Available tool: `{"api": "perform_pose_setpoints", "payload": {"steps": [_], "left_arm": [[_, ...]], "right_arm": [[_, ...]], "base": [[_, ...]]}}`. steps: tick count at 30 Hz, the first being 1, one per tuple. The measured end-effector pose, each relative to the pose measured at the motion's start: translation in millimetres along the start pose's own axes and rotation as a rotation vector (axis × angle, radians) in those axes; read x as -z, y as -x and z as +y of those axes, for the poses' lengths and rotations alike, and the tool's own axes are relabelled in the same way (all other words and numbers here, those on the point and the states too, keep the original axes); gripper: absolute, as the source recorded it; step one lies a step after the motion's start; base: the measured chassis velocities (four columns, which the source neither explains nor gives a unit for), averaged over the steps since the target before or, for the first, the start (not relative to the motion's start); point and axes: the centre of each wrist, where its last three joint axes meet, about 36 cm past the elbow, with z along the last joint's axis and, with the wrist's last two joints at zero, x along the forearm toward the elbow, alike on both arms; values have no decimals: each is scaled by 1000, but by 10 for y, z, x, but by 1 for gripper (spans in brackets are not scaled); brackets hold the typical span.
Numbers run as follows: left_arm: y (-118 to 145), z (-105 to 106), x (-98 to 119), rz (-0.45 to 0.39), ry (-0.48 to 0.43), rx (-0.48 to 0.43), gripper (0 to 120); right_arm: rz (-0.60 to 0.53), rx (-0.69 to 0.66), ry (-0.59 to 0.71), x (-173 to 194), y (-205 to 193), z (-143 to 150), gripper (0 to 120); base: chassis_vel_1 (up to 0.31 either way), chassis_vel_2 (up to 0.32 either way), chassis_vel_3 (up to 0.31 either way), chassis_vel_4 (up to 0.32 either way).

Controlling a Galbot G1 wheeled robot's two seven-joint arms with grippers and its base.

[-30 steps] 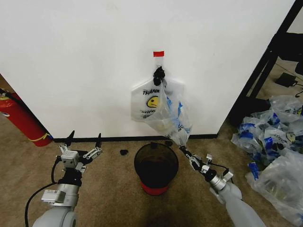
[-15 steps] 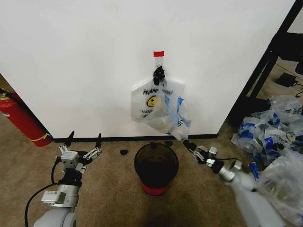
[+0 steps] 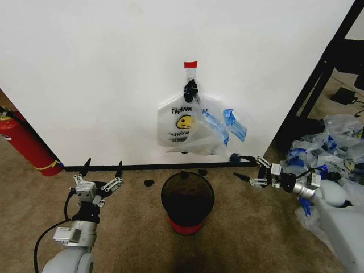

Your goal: Pick up the garbage bag from the wall and place it over the trash bin.

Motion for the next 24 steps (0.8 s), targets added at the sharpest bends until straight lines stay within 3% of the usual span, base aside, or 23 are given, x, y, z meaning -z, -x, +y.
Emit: {"api": "perform_pose_setpoints", "payload": {"steps": [4, 6, 9, 12, 15, 24], "left_arm": [[5, 0, 1, -1, 0, 0, 100], [5, -2, 0, -1, -1, 0, 100], [3, -3, -1, -1, -1, 0, 100], [-3, -7, 0, -1, -2, 0, 100], [-4, -12, 25, -7, -1, -1, 100], [-32, 22, 31, -6, 10, 7, 100]], "right_arm": [[69, 81, -13, 86, -113, -31, 99], [30, 69, -23, 137, -136, -49, 100], [-64, -20, -42, 209, -89, -69, 100], [-167, -290, -83, 296, 157, -38, 100], [-181, -405, -105, 251, 408, 20, 100], [-160, -267, -217, 102, 1114, 102, 100]], "base": [[0, 0, 0, 0], [0, 0, 0, 0], [0, 0, 0, 0], [0, 0, 0, 0], [0, 0, 0, 0], [0, 0, 0, 0]]}}
